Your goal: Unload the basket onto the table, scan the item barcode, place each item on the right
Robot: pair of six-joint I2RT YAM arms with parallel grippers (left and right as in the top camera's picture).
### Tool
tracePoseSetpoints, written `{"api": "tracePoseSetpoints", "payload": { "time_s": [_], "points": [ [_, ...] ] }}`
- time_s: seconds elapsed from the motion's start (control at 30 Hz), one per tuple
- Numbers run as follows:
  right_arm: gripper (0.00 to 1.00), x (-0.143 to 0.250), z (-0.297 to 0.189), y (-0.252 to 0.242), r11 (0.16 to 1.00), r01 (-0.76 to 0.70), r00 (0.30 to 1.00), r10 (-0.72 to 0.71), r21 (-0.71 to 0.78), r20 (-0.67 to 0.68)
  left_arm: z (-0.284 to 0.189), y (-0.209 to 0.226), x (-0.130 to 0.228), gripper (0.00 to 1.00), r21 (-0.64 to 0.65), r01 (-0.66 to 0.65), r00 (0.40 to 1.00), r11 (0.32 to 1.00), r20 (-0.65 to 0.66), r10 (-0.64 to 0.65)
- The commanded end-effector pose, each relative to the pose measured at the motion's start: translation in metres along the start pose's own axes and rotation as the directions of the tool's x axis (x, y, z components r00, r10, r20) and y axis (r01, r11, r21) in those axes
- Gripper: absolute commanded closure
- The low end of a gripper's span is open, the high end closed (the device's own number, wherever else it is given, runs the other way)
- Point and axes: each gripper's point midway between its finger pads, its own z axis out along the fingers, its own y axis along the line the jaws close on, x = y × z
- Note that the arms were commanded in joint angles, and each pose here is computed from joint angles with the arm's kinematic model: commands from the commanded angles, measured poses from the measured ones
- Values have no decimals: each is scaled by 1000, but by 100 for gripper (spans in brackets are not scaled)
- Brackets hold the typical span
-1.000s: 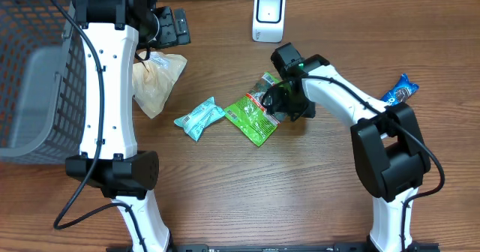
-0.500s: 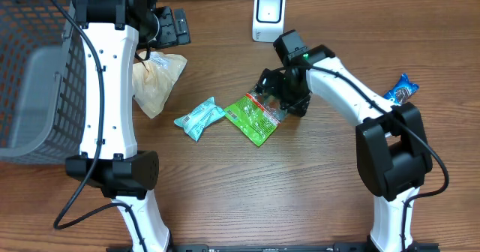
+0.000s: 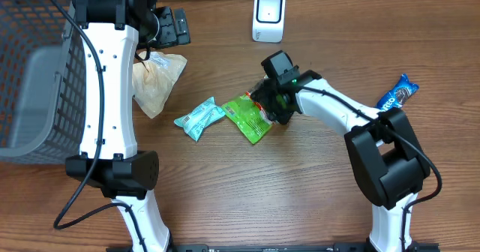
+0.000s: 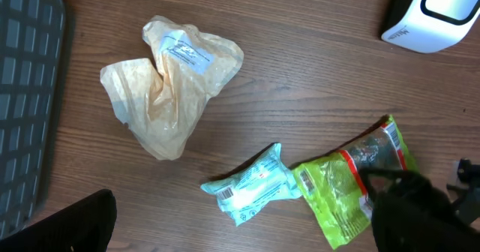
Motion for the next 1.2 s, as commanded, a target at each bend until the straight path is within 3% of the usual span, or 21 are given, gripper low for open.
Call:
{"api": "tracePoseSetpoints", "payload": {
  "time_s": [0.0,0.1,0.2,0.43,0.63,0.7,0.77,0.8,0.9,0.97,1.07,1.13,1.17],
  "points": [
    [69,15,23,-27,996,45,999,-43,73,-28,-5,0,1,0,4,-5,1000,1000,9,5],
    [86,20,23,-16,990,139,989,-137,19,-63,-5,0,1,0,5,-5,1000,1000,9,5],
    [89,21,21,-15,986,167,983,-166,12,-75,-5,0,1,0,4,-5,1000,1000,9,5],
    [91,-9,-20,-11,891,450,891,-444,53,-94,-5,0,1,0,5,-5,1000,1000,9,5],
    [89,-57,-38,-38,645,733,674,-732,216,-99,-5,0,1,0,4,-5,1000,1000,9,5],
    [77,-67,-40,-46,601,754,642,-760,265,-103,-5,0,1,0,4,-5,1000,1000,9,5],
    [43,-57,-44,-37,646,740,670,-734,190,-112,-5,0,1,0,4,-5,1000,1000,9,5],
    [36,-47,-47,-28,684,718,696,-707,129,-121,-5,0,1,0,4,-5,1000,1000,9,5],
    [27,-17,-59,7,775,626,760,-631,-83,-157,-5,0,1,0,4,-5,1000,1000,9,5],
    [25,3,-69,32,761,614,745,-646,-210,-165,-5,0,1,0,4,-5,1000,1000,9,5],
    [19,16,-69,47,794,578,781,-605,-188,-154,-5,0,1,0,4,-5,1000,1000,9,5],
    [13,18,-64,45,854,509,843,-519,-106,-141,-5,0,1,0,5,-5,1000,1000,9,5],
    [5,16,-59,41,892,451,884,-452,-42,-122,-5,0,1,0,4,-5,1000,1000,9,5]
  ]
}}
